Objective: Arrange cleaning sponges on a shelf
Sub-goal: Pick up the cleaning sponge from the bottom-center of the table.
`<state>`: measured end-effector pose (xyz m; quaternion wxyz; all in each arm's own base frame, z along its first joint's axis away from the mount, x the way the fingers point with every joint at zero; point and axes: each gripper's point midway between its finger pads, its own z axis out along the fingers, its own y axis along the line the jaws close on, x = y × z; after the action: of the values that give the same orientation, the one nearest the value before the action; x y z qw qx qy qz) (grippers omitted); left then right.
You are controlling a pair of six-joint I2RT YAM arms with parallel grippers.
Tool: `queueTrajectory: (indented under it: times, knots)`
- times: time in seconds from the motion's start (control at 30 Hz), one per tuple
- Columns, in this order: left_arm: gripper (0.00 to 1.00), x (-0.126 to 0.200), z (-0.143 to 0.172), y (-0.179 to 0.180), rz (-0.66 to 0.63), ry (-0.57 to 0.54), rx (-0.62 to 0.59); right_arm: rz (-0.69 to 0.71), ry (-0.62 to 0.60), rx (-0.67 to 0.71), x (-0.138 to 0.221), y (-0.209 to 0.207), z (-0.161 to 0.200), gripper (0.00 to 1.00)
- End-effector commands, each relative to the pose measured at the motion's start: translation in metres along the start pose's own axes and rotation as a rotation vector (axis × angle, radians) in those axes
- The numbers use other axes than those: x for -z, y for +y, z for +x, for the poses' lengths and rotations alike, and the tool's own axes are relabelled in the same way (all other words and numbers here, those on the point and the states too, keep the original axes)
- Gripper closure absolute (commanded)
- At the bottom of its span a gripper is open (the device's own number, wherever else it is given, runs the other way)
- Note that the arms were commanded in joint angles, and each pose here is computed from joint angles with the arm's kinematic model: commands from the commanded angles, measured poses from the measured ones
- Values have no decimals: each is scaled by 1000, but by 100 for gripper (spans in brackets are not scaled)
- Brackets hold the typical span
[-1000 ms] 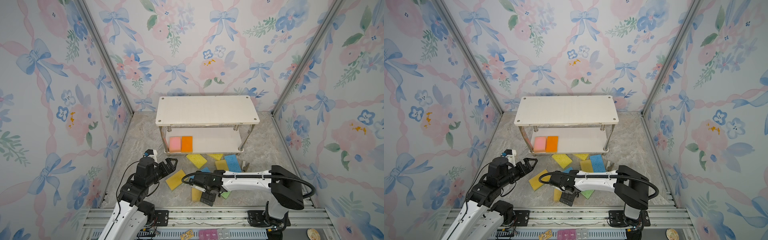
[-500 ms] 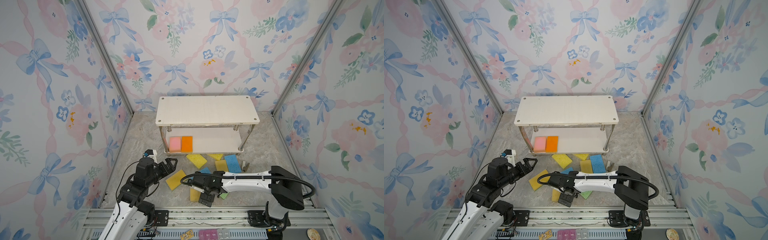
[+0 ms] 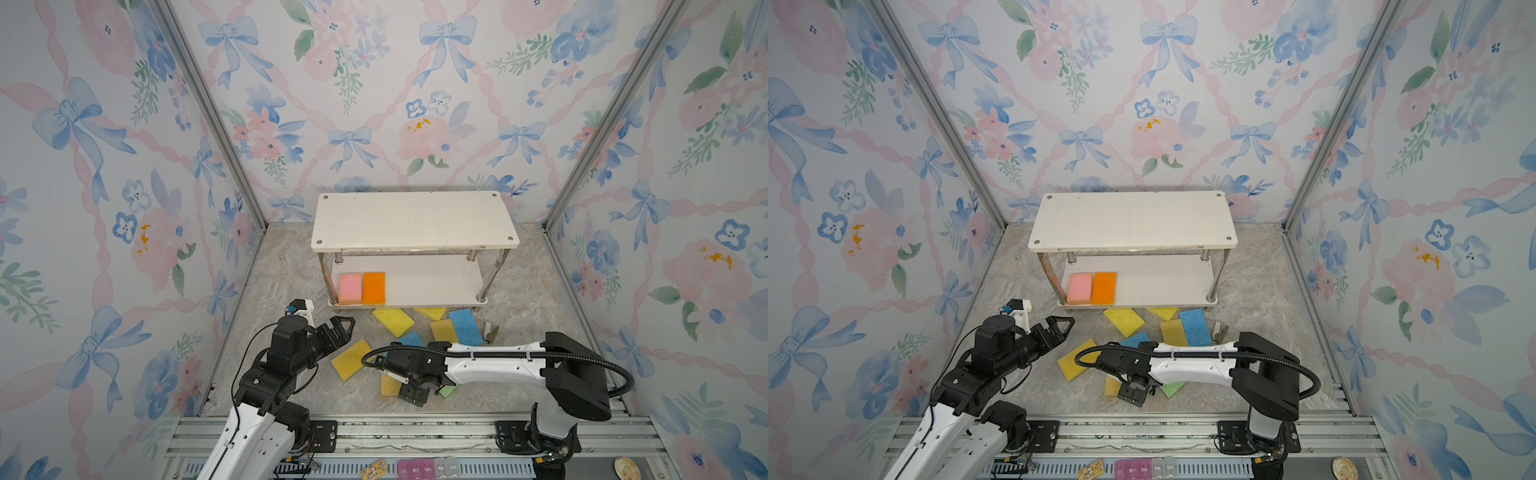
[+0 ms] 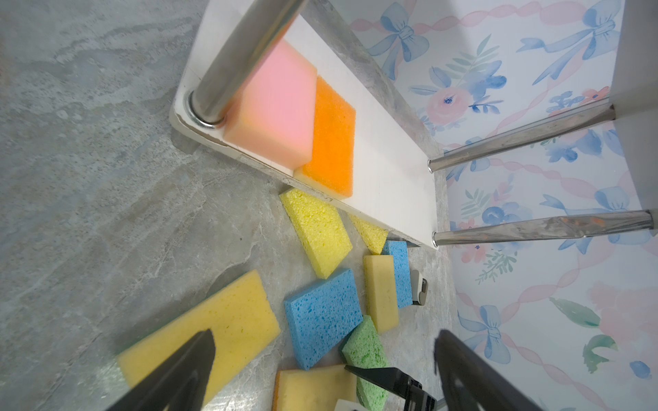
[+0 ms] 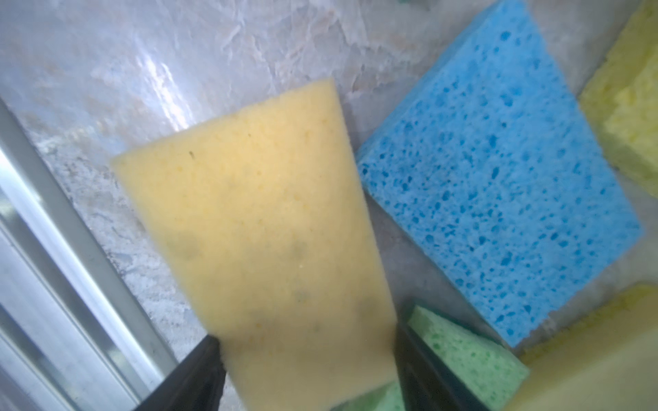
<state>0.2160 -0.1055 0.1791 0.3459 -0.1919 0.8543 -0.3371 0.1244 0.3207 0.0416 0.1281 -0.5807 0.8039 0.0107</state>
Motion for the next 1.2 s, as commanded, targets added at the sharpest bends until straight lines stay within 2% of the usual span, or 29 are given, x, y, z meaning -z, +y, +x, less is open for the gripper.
queueTrajectory:
  times: [0.0, 0.37, 0.67, 0.9, 1.03, 1.17]
  knots:
    - [2, -2, 0, 2, -12, 3, 7, 28, -22, -51, 9, -11, 3, 27]
    - [2, -4, 5, -18, 85, 54, 60, 6, -209, -277, 69, -46, -2, 27]
    - [2, -8, 19, -65, 268, 78, 159, 13, -326, -627, 100, -92, -12, 26]
    - [2, -10, 31, -106, 424, 74, 187, -22, -395, -743, 120, -103, -28, 26]
    - [4, -22, 43, -116, 425, 117, 156, -48, -432, -774, 129, -106, -35, 25]
    - [10, -28, 49, -129, 449, 139, 133, -61, -464, -791, 139, -107, -39, 25]
